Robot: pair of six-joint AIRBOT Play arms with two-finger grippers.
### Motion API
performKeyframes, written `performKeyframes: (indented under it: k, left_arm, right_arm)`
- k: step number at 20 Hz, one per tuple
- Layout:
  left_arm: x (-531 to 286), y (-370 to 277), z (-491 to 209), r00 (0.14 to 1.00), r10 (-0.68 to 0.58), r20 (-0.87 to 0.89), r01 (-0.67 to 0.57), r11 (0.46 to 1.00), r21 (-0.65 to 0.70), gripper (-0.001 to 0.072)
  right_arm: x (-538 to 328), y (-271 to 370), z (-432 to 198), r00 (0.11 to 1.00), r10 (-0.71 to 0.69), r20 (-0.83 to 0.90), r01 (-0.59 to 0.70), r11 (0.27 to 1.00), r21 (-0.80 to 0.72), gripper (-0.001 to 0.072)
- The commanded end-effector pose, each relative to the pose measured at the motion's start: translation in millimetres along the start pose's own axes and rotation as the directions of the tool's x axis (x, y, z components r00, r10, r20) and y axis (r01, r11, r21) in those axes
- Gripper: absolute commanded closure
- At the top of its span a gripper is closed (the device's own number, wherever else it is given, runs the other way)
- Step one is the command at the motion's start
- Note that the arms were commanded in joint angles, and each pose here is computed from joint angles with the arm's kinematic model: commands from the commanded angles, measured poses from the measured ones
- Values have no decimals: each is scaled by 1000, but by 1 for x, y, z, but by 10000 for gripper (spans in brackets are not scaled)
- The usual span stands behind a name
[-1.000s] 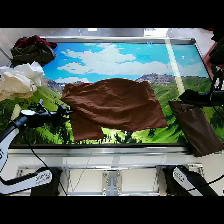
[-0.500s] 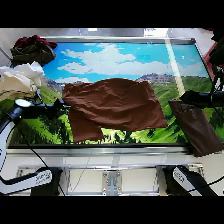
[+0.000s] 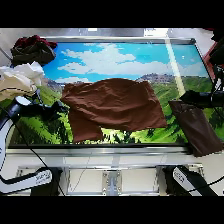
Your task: Fold the shirts.
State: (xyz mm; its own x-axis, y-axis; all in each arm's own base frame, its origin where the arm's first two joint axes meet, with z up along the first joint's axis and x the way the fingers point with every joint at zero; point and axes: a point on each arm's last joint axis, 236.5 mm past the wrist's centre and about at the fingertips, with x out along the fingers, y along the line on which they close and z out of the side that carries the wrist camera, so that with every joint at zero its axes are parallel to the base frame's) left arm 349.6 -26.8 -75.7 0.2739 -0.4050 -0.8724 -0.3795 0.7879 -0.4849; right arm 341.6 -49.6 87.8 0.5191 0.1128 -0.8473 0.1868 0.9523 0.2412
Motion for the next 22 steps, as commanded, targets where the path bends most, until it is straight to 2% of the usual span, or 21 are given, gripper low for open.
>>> performKeyframes:
  k: [1, 4, 10, 12, 13, 14, 15, 19, 22]
  left_arm:
    - [10, 5, -8, 999, 3, -49, -3, 1000, 2, 229]
    - [24, -8, -10, 994, -82, -76, 81, 997, -17, 229]
    - [44, -7, -20, 982, -120, -144, 112, 992, -61, 229]
    - [48, -20, -17, 972, -190, -137, 181, 981, -75, 235]
    - [48, -28, -14, 965, -228, -126, 218, 972, -87, 310]
    - [47, -34, -11, 961, -254, -110, 244, 965, -94, 515]
    - [47, -35, -9, 961, -256, -102, 248, 965, -90, 685]
    - [47, -35, -9, 961, -258, -104, 251, 965, -78, 688]
    - [46, -37, -13, 957, -265, -118, 257, 963, -79, 688]
  right_arm:
    - [0, 1, 0, 1000, 5, 0, -5, 1000, 24, 193]
    - [0, 2, -3, 1000, 8, -11, -8, 1000, 28, 193]
    - [0, 3, -4, 1000, 12, -18, -11, 1000, 29, 194]
    - [0, 3, -6, 1000, 13, -26, -12, 1000, 29, 194]
    - [0, 3, -9, 999, 14, -39, -13, 1000, 29, 194]
    - [-1, 3, -14, 998, 11, -60, -9, 1000, 26, 194]
    - [0, 0, -21, 996, 3, -86, -1, 1000, 23, 194]
    - [38, -8, -104, 953, 26, -302, 4, 995, 100, 194]
    - [87, 9, -133, 958, 154, -242, -81, 954, 288, 194]
